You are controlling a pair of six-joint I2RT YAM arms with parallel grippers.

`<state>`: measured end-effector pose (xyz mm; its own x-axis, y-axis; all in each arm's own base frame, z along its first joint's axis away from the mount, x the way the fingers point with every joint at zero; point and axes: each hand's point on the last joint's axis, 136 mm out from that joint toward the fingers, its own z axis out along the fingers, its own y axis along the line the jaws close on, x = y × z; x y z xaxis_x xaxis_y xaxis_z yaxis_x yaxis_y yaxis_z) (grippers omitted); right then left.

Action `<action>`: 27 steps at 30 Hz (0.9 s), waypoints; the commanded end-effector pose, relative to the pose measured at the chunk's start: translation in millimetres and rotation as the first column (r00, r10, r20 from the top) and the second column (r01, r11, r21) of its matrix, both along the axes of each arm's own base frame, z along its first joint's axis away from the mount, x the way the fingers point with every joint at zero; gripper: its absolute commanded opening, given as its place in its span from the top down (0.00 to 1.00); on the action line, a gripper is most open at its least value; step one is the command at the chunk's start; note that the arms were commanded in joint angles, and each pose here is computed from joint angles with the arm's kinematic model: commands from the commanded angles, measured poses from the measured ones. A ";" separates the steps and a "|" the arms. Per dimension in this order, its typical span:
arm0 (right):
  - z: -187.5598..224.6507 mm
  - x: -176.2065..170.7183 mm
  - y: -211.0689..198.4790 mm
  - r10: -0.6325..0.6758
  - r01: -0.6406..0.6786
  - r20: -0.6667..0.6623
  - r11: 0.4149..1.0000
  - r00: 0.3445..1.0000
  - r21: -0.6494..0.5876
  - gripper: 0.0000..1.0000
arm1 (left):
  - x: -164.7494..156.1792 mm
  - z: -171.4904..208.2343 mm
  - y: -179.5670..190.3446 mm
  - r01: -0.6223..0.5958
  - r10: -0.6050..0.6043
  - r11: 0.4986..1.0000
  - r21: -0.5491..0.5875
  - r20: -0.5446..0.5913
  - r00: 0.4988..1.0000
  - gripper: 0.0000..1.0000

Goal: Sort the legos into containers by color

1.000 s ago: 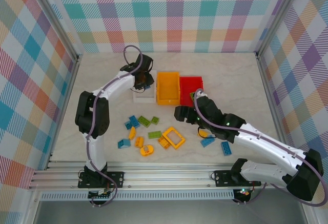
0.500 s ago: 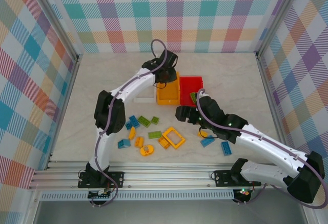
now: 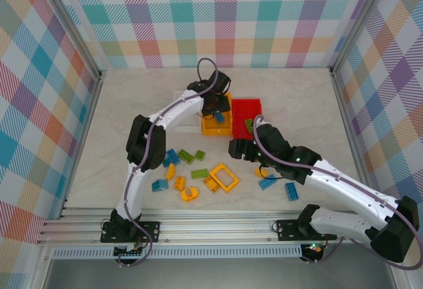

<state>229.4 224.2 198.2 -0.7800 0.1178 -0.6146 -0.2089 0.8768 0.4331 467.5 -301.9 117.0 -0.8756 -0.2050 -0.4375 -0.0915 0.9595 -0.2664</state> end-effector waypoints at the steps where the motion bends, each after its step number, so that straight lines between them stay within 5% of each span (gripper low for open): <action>1: -14.1 -7.4 0.5 0.101 -0.107 -0.054 0.987 0.993 -0.122 0.21 | -19.7 100.4 11.8 -0.030 0.043 0.995 -0.095 0.141 0.989 0.36; 8: -89.9 -27.0 17.1 0.286 -0.373 -0.301 0.883 0.910 -0.286 0.26 | -138.5 170.0 79.6 -0.060 0.108 0.975 -0.216 0.223 0.969 0.22; 16: -141.7 -16.9 36.4 0.329 -0.485 -0.423 0.805 0.844 -0.341 0.38 | -283.1 129.3 101.0 0.068 -0.049 0.898 -0.435 0.053 0.997 0.20; 20: -154.1 -13.4 41.6 0.325 -0.491 -0.439 0.801 0.838 -0.343 0.45 | -309.9 107.1 119.5 0.046 -0.034 0.880 -0.473 0.034 0.999 0.21; 27: -160.7 -10.0 46.1 0.316 -0.484 -0.445 0.806 0.838 -0.340 0.59 | -306.6 96.0 132.6 0.011 0.023 0.888 -0.459 0.067 0.998 0.21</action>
<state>214.5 257.7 32.1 -0.8722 -0.4551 -0.1792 -0.4796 0.8677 0.1304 157.0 -170.4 211.7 -0.8627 -0.3717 -0.3430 -0.0524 0.7402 -0.6703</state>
